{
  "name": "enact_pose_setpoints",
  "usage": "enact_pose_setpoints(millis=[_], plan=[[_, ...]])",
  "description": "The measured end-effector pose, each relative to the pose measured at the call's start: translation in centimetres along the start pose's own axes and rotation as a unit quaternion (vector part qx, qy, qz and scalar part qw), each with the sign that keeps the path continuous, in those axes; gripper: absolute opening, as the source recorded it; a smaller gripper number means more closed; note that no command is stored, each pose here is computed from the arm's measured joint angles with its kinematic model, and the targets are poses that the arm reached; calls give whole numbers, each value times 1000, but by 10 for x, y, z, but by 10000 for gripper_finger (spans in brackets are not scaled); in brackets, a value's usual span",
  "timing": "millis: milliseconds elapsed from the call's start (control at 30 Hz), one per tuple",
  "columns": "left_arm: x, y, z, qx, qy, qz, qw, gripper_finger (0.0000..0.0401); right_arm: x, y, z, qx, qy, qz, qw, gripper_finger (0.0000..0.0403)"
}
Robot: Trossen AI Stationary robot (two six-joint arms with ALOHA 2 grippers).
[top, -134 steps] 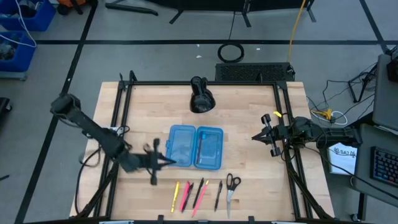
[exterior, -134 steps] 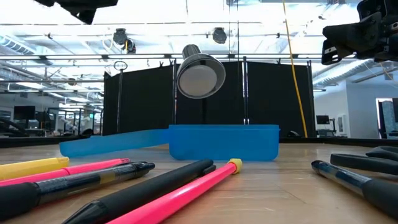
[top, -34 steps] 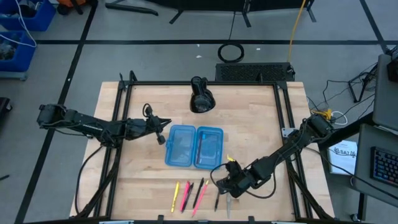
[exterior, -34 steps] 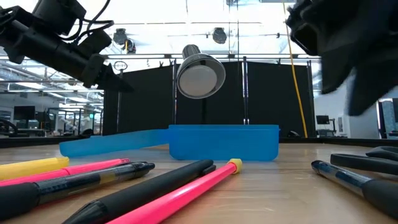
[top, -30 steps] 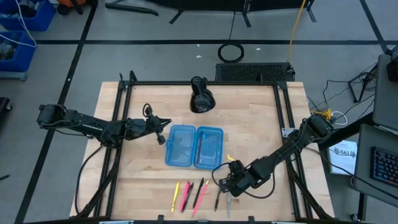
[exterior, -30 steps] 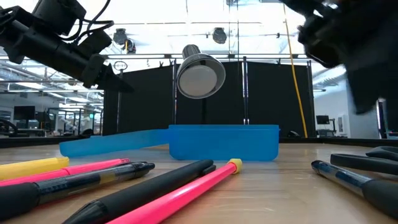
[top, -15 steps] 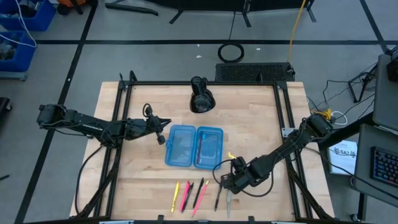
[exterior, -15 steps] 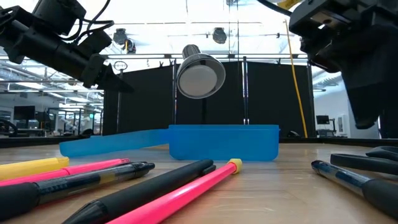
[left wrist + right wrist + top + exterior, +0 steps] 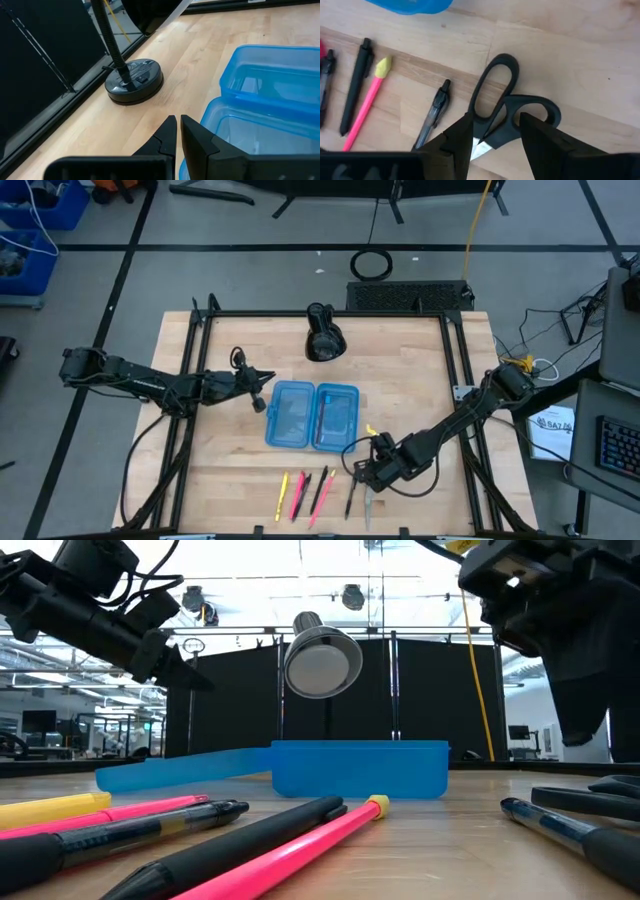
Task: Pick & place school supplies into a supply box
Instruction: Put the black scissors into the blue supply box
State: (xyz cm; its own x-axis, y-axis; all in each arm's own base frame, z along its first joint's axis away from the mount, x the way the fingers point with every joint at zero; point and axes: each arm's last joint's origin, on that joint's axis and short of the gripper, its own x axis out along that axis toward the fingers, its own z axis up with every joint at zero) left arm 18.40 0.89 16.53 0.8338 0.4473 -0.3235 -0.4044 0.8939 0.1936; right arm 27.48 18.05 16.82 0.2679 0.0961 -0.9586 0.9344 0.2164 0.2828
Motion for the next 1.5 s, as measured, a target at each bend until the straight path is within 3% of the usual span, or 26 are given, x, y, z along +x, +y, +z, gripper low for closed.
enact_pose_setpoints(millis=[467, 867, 1167, 1333, 1500], plan=[[0, 0, -1, 2, 3, 0, 1000, 31, 26, -20, 1, 3, 3, -47, 999, 153], [0, 0, 0, -1, 1, 0, 1000, 31, 40, -37, 25, -114, 11, -98, 989, 153], [0, 0, 0, -1, 1, 0, 1000, 31, 41, -35, 47, -244, 13, -112, 963, 153], [0, 0, 0, -1, 1, 0, 1000, 31, 41, -36, 49, -324, 16, -117, 938, 153], [0, 0, 0, -1, 1, 0, 1000, 31, 42, -37, 45, -332, 15, -115, 936, 131]])
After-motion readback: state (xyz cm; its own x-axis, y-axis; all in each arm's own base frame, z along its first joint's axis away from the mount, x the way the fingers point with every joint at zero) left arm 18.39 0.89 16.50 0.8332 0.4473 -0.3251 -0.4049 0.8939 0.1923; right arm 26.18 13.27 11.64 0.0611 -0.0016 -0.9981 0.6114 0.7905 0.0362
